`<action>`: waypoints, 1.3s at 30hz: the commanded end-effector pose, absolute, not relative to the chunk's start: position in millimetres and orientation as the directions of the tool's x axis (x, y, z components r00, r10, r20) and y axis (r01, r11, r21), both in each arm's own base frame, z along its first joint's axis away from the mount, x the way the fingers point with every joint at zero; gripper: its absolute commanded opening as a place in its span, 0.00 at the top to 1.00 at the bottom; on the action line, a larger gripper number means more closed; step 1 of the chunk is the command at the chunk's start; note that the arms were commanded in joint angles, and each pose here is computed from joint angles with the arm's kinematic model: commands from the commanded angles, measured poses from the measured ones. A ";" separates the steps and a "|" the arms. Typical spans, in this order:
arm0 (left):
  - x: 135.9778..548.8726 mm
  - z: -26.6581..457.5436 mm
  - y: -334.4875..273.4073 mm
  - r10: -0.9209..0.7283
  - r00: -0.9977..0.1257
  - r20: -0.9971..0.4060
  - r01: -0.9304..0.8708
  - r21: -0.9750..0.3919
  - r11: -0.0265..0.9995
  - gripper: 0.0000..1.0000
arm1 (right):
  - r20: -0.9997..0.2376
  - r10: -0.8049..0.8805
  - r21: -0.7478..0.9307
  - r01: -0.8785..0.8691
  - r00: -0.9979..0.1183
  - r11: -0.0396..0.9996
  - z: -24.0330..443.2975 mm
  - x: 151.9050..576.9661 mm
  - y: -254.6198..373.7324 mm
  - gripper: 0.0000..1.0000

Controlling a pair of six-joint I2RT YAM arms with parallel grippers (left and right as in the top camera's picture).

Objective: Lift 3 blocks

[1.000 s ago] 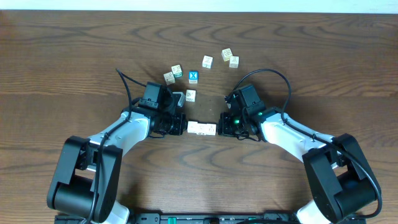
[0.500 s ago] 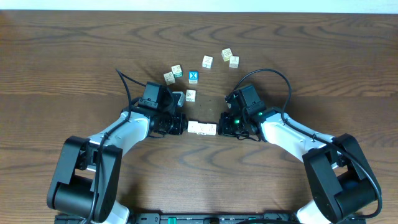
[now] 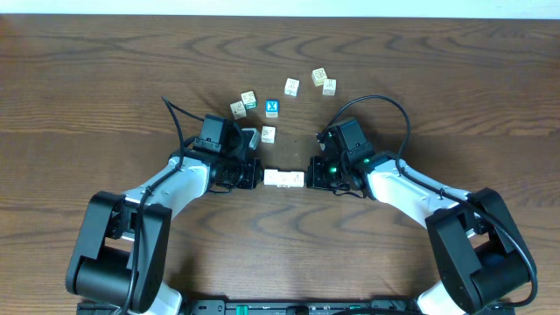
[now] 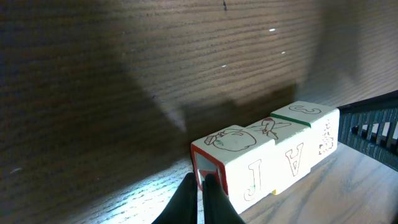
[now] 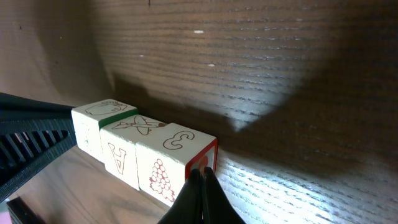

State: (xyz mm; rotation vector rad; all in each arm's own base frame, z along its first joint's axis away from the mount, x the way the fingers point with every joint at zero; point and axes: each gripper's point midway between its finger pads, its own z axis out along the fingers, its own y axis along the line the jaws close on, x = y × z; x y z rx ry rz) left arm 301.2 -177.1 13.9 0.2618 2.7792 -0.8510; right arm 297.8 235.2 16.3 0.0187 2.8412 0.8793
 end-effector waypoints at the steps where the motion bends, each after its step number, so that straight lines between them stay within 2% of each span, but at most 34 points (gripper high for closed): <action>1: 291.3 17.4 -191.4 0.128 -0.962 -0.243 0.252 -0.595 0.764 0.93 | -0.156 0.016 0.615 -0.084 -0.988 0.784 28.3 288.5 254.6 0.99; 24: 285.5 16.0 -191.2 0.127 -0.969 -0.213 0.232 -0.599 0.766 0.93 | -0.170 -0.004 0.627 -0.111 -0.985 0.771 31.5 286.3 262.9 0.99; 39: 281.1 22.6 -211.6 0.177 -0.957 -0.230 0.282 -0.602 0.747 0.93 | -0.188 -0.002 0.632 -0.123 -0.982 0.765 38.5 288.7 264.2 0.99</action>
